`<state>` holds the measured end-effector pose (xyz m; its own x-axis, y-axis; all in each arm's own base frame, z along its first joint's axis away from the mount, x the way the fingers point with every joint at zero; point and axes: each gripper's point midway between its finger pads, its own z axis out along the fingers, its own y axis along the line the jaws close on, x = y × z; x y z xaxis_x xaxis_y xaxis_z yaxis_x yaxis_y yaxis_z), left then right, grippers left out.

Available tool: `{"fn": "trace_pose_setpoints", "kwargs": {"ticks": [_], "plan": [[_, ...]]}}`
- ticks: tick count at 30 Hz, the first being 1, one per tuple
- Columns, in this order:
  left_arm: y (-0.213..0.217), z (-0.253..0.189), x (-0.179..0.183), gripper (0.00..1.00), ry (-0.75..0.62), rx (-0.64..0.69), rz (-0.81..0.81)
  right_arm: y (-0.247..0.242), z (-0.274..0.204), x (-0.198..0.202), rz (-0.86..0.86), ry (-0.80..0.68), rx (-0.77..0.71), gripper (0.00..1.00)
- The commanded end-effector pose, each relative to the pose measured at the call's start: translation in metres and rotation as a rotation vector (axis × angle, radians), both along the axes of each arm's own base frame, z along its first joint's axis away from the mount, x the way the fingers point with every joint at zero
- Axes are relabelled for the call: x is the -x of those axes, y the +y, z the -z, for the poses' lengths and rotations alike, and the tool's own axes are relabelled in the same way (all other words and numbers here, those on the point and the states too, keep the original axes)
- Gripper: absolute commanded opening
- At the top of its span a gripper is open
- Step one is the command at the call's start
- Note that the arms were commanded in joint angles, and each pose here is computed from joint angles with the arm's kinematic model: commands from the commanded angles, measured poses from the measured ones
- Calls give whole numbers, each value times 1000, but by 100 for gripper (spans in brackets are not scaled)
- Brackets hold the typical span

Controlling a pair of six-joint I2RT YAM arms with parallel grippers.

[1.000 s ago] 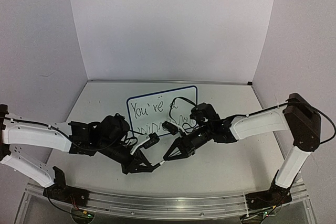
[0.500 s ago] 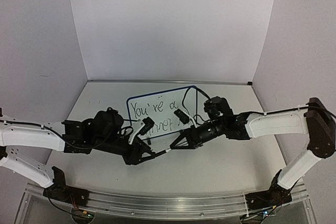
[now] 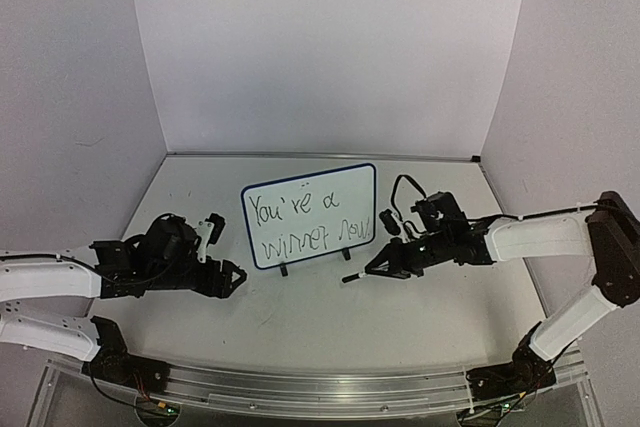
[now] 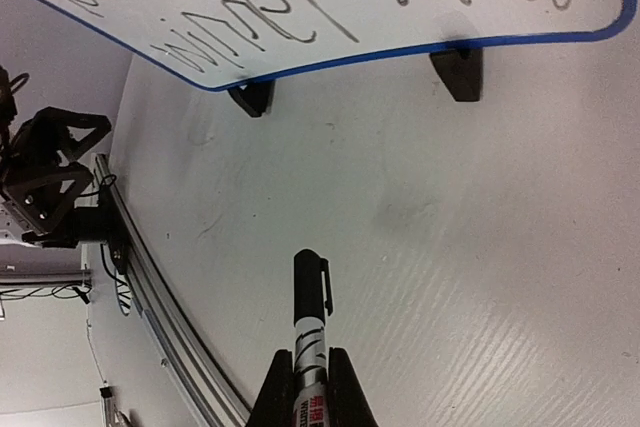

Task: Write a sentence on the whiteboard
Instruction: Put down the whiteboard marker at the center of the board, then reset both arms

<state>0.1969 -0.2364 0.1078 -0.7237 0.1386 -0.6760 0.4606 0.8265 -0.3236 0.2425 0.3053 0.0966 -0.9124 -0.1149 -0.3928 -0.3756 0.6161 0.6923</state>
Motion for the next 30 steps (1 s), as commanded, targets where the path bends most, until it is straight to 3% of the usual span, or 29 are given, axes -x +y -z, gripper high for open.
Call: {"fn": "trace_pose_setpoints", "kwargs": {"ticks": [1,9,15,24,30], "plan": [[15,-2,-8,76,16,10,-104,-18,32,-13,92,25,102,2],[23,10,-19,83,43,-13,-162,-43,59,-26,184,41,209,18],[30,17,-36,85,62,-11,-202,-62,63,-36,229,22,286,53],[79,22,-77,89,58,-19,-361,-103,50,-62,309,-54,385,94],[125,18,-119,90,42,-15,-482,-141,31,-96,403,-103,381,98]]}}
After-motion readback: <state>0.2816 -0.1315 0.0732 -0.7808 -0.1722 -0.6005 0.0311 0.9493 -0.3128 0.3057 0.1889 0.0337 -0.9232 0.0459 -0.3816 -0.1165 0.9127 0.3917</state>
